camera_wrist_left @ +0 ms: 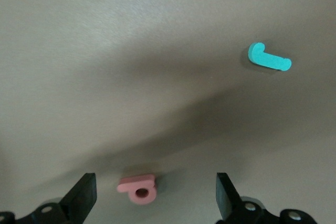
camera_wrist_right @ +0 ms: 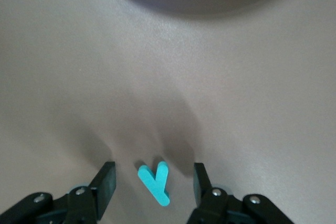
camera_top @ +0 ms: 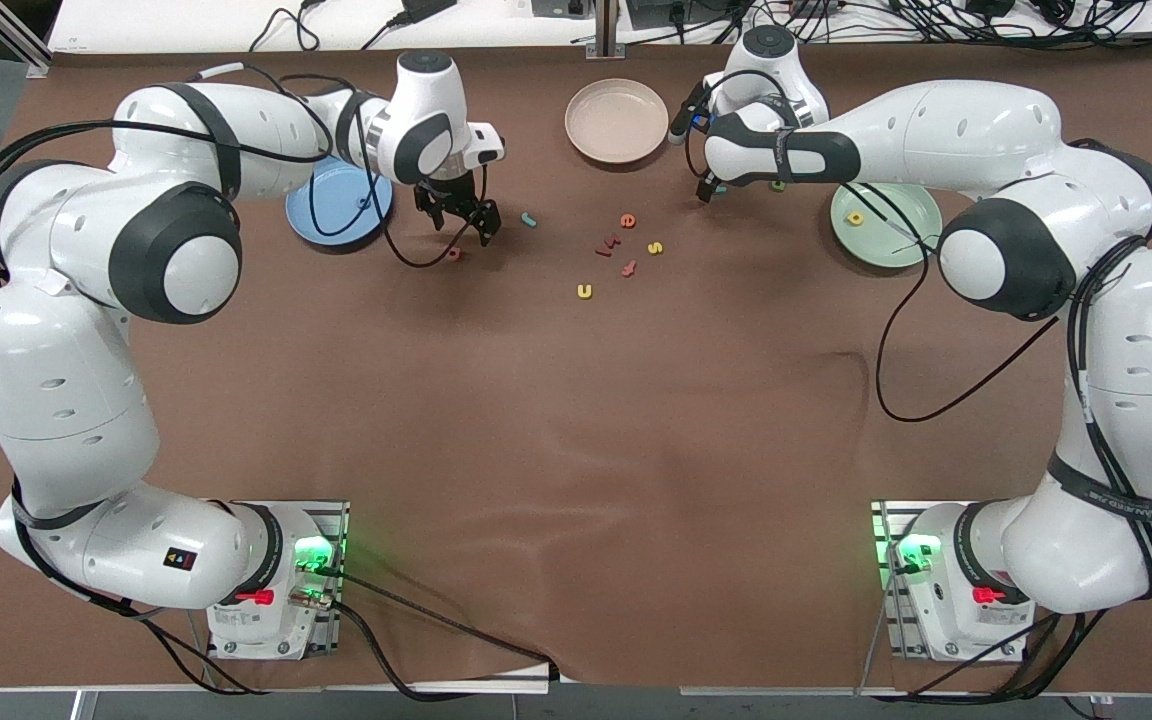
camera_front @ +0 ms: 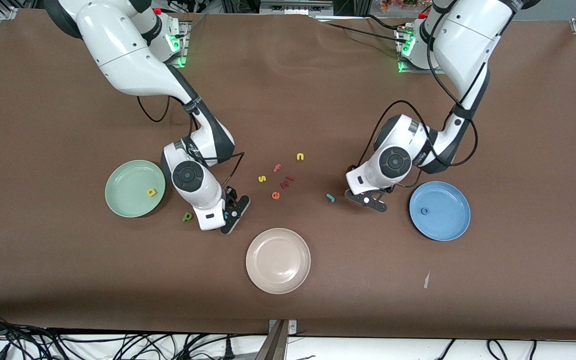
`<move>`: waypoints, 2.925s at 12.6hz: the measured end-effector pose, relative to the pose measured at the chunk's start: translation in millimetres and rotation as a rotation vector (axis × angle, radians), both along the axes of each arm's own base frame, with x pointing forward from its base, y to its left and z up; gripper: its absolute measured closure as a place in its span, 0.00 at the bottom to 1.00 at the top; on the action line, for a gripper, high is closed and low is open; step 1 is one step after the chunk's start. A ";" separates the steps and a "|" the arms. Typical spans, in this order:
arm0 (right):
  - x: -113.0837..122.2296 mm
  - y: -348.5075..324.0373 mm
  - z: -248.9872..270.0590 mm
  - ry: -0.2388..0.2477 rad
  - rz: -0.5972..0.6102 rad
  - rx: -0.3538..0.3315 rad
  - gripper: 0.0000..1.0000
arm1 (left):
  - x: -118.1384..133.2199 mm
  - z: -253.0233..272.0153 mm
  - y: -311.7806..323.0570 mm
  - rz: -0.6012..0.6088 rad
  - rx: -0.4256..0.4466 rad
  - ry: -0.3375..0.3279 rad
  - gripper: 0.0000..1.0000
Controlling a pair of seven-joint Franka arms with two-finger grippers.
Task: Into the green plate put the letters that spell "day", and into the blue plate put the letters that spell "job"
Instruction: 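Grasp the cyan 'y' with the right gripper while the left gripper grasps pink 'p', then release the cyan 'y' on the green plate and pink 'p' on the blue plate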
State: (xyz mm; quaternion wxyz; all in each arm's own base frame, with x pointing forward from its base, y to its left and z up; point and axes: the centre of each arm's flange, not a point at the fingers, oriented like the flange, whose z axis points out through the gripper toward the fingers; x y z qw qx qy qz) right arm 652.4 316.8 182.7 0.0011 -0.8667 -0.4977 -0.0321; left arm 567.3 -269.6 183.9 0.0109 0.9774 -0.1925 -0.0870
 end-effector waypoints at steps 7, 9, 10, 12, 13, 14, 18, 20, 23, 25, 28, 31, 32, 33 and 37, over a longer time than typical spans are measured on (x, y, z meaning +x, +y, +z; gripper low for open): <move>0.7 -2.1 -0.5 0.002 0.002 -0.002 0.50 | -9.8 -17.8 13.6 -0.047 0.037 -0.021 0.14; 0.7 -2.1 -0.6 0.003 0.002 -0.002 0.54 | -12.3 -20.2 14.3 -0.049 0.039 -0.016 0.20; 0.6 -2.1 -0.9 0.003 0.002 -0.002 0.55 | -12.4 -20.0 14.4 -0.049 0.039 -0.016 0.20; 0.4 -2.2 -1.9 0.005 0.002 -0.003 0.64 | -12.5 -19.9 14.5 -0.050 0.040 -0.016 0.21; 0.3 -2.2 -2.2 0.005 0.002 -0.003 0.73 | -12.7 -19.7 14.6 -0.050 0.040 -0.016 0.22; 0.5 -2.1 -1.8 0.004 0.002 -0.002 0.74 | -12.9 -19.3 14.5 -0.051 0.040 -0.017 0.26; 3.0 -2.3 1.5 0.005 -0.013 0.010 0.74 | -15.0 -14.1 13.7 -0.054 0.040 -0.021 0.56; 7.6 -6.4 8.9 0.032 -0.036 0.013 0.74 | -16.4 -13.0 14.4 -0.055 0.041 -0.020 0.62; 18.8 -21.6 39.0 0.105 -0.066 -0.023 0.74 | -16.0 -12.4 14.7 -0.054 0.041 -0.021 0.62; 22.1 -47.4 70.0 0.170 -0.094 -0.062 0.74 | -9.5 -6.5 20.3 -0.045 0.040 -0.034 0.62; 26.0 -103.5 107.3 0.220 -0.119 -0.109 0.74 | 18.0 24.5 58.2 -0.100 0.043 -0.030 0.62; 15.8 -144.9 109.2 0.239 -0.153 -0.149 0.74 | 59.8 59.5 139.8 -0.201 0.018 -0.040 0.62; 10.6 -156.3 105.6 0.239 -0.166 -0.157 0.74 | 66.7 62.9 162.3 -0.220 0.010 -0.044 0.62; 5.1 -169.9 99.6 0.234 -0.183 -0.165 0.74 | 69.8 62.0 180.4 -0.232 0.005 -0.041 0.62; -20.4 -220.0 76.0 0.200 -0.247 -0.174 0.74 | 72.8 27.4 229.2 -0.241 0.018 -0.018 0.62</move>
